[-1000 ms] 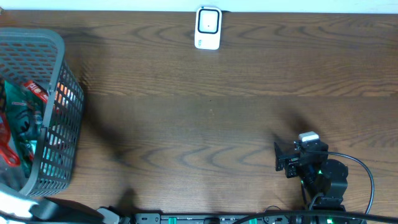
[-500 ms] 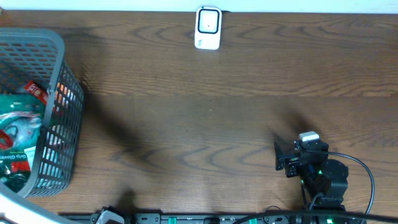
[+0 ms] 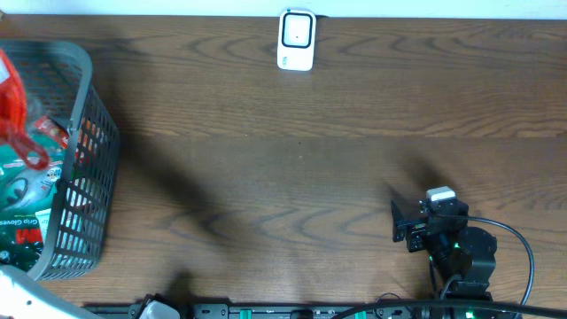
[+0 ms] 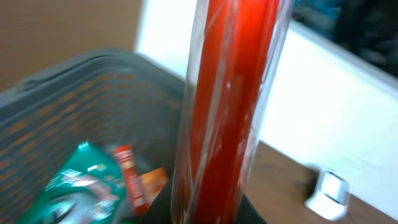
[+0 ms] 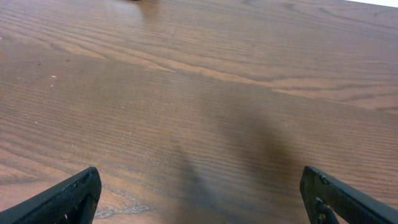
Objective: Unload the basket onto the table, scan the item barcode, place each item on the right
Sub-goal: 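Lift the dustpan package out of the basket with the left gripper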
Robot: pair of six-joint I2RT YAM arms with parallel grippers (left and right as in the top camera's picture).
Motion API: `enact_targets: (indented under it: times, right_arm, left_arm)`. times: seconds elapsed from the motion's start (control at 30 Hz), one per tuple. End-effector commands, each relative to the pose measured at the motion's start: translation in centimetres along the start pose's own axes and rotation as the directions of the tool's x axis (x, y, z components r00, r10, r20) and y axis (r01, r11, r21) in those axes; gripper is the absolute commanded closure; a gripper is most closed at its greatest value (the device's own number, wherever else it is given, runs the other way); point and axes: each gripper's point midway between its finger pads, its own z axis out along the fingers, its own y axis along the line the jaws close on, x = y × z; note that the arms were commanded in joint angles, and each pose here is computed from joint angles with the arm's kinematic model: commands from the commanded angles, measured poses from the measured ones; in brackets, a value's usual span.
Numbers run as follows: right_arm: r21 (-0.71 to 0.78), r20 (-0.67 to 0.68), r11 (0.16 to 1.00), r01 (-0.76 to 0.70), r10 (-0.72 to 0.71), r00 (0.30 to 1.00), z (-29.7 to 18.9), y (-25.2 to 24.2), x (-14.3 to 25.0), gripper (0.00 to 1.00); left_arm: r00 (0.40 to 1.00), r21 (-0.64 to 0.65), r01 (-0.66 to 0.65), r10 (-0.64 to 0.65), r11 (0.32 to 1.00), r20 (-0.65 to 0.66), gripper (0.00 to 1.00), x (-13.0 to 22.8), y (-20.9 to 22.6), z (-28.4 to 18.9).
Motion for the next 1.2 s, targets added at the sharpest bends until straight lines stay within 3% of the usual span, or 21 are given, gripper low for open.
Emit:
enact_targets:
  times: [0.0,0.33,0.5,0.93,1.17]
  right_arm:
    - [-0.002,0.004,1.000,-0.008,0.008,1.000,0.0,0.0,-0.1,0.01]
    - [-0.002,0.004,1.000,-0.008,0.008,1.000,0.0,0.0,-0.1,0.01]
    - [-0.002,0.004,1.000,-0.007,0.007,1.000,0.0,0.0,-0.1,0.01]
    - [-0.002,-0.002,1.000,-0.008,0.008,1.000,0.0,0.0,0.1,0.01]
    - [-0.002,-0.004,1.000,-0.009,0.009,1.000,0.0,0.0,0.1,0.01]
  left_arm:
    - [1.000,0.237,-0.024,0.020,0.971,0.017,0.92,-0.4,-5.0,-0.5]
    - [0.988,0.547,-0.125,0.153,0.828,-0.007,0.93,1.6,-13.5,1.3]
    - [0.978,0.614,-0.075,0.177,0.786,-0.107,0.92,4.3,-16.3,4.9]
    - [0.855,0.665,0.107,0.273,0.739,-0.441,0.93,16.8,-20.9,15.4]
    - [0.833,0.694,0.110,0.314,0.712,-0.455,0.93,18.7,-22.3,15.9]
